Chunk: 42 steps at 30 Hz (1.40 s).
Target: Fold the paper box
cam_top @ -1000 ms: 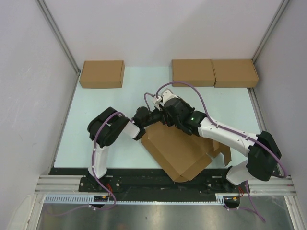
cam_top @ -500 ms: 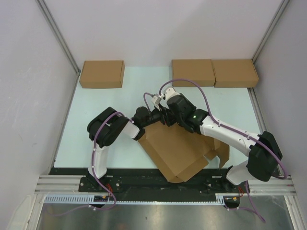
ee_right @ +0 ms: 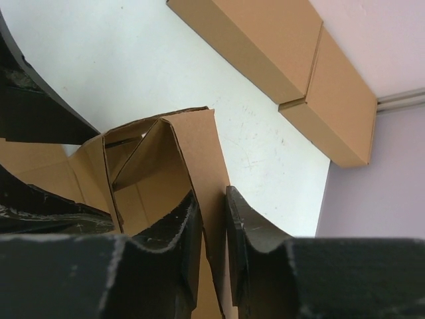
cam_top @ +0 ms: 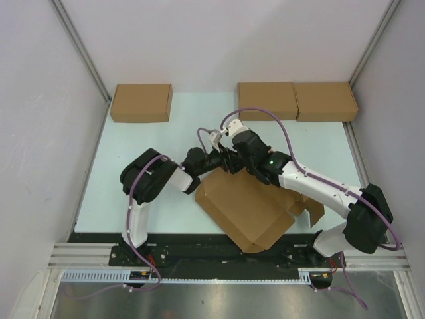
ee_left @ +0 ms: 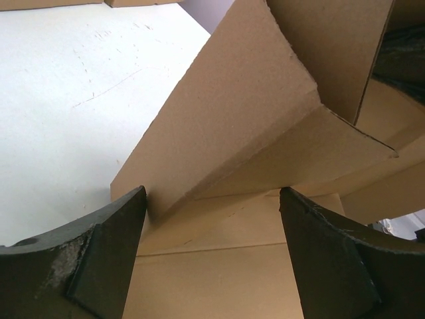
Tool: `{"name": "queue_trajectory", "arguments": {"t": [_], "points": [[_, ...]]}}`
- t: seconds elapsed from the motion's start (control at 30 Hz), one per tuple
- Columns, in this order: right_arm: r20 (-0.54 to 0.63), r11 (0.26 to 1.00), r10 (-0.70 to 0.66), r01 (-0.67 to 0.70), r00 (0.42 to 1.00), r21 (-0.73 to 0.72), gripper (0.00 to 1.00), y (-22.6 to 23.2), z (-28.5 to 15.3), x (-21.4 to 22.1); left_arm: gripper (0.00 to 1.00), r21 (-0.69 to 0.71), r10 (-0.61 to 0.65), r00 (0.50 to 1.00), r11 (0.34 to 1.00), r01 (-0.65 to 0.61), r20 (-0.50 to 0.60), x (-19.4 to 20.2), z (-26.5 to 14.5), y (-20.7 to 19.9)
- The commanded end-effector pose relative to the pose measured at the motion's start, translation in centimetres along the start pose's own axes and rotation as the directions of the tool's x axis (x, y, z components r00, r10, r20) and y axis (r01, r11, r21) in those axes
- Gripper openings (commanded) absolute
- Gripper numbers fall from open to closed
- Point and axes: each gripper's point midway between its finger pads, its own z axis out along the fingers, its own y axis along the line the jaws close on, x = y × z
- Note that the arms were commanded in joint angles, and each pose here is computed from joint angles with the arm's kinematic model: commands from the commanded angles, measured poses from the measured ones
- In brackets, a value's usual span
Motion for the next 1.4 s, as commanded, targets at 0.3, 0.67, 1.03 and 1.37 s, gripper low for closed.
{"name": "queue_trajectory", "arguments": {"t": [0.3,0.67,1.03,1.37], "points": [[0.097,0.995,0.102,-0.099,0.99,-0.032,0.0,-1.6,-1.0,-3.0,0.89,0.206,0.154,0.914,0.948,-0.245,0.376,-10.3,-1.4,-6.9],[0.084,0.991,0.105,-0.098,0.991,-0.086,0.0,-1.8,-0.9,-2.4,0.9,0.272,0.165,0.933,0.927,-0.257,0.319,-10.6,-2.4,-6.1],[0.04,1.0,-0.018,0.018,0.999,0.003,0.0,-1.3,-0.2,-1.7,0.89,0.263,0.162,0.936,0.932,-0.248,0.311,-10.6,-2.7,-5.4],[-0.007,0.983,-0.121,0.121,0.993,0.14,0.0,-1.3,0.2,-1.7,0.91,0.288,0.166,0.945,0.925,-0.249,0.282,-10.1,-3.0,-5.3]]}}
